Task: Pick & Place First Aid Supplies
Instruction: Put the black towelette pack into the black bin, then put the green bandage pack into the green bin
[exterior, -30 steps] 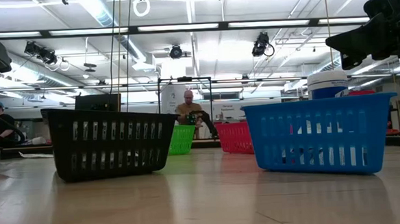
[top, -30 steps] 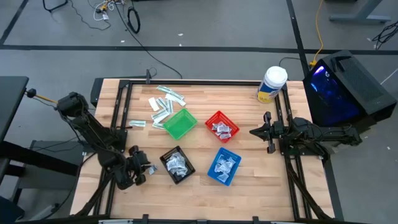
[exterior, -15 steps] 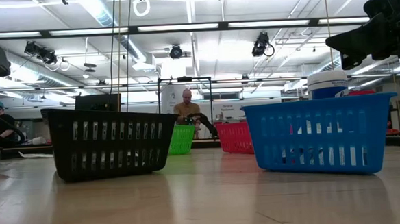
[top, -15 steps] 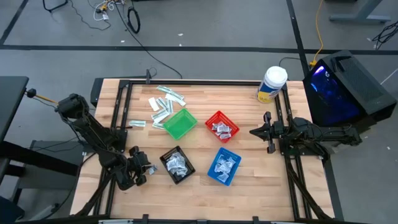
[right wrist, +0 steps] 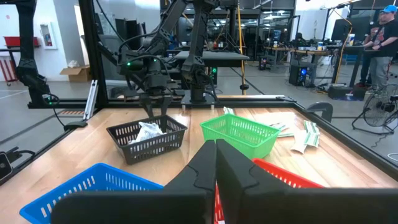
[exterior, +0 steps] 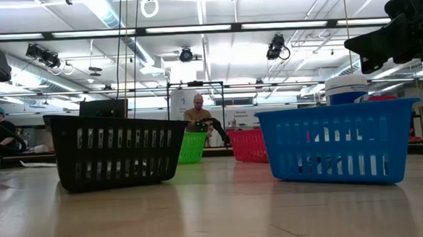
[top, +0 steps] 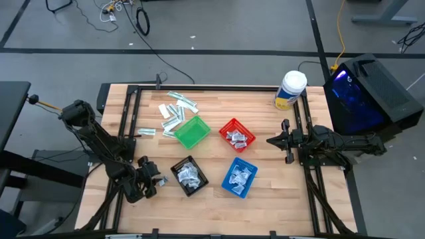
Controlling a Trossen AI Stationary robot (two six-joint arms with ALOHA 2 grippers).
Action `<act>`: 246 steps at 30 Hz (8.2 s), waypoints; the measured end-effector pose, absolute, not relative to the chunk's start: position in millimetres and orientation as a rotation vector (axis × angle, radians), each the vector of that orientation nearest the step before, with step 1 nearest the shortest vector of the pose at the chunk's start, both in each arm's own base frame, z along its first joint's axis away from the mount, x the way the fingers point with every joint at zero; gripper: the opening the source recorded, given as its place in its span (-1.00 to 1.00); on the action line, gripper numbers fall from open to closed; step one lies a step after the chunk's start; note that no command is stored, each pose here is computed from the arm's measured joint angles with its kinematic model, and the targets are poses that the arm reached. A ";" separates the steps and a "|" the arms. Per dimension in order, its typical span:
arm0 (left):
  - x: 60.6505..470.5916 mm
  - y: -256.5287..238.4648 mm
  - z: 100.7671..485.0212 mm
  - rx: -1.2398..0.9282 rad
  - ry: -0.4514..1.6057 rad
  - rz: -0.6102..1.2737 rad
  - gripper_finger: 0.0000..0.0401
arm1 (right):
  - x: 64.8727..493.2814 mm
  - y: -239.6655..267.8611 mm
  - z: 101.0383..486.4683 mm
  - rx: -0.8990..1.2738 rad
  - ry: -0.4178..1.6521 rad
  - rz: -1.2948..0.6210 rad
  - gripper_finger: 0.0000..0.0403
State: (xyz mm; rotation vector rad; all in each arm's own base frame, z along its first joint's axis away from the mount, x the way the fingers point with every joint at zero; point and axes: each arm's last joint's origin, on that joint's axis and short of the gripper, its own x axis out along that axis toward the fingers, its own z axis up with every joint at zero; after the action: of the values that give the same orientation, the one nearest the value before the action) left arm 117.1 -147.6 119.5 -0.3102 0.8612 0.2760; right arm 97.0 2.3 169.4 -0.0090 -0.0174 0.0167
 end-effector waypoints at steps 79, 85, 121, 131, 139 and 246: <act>171.3 -148.0 212.2 -0.145 0.891 0.210 -0.99 | 97.0 2.3 169.5 -0.009 -0.017 0.017 -0.94; 194.9 -140.8 218.7 -0.089 0.840 0.080 -0.99 | 97.0 2.3 169.5 -0.009 -0.017 0.016 -0.94; 244.4 -119.8 222.5 0.091 0.722 -0.359 -0.74 | 97.0 2.3 169.4 -0.009 -0.017 0.017 -0.94; 245.4 -113.9 224.1 0.062 0.726 -0.331 -0.26 | 97.0 2.3 169.6 -0.009 -0.018 0.017 -0.94; 242.0 -83.7 241.4 -0.002 0.699 -0.221 -0.12 | 97.0 2.3 169.6 -0.009 -0.018 0.017 -0.94; 180.1 121.0 230.2 0.119 1.533 0.062 0.38 | 97.0 2.3 169.5 -0.009 -0.018 0.017 -0.94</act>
State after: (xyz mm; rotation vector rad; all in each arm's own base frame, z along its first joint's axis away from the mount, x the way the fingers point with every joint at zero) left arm 180.1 121.0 230.2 0.1190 1.5325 0.0618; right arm 97.0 2.3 169.5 -0.0090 -0.0176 0.0167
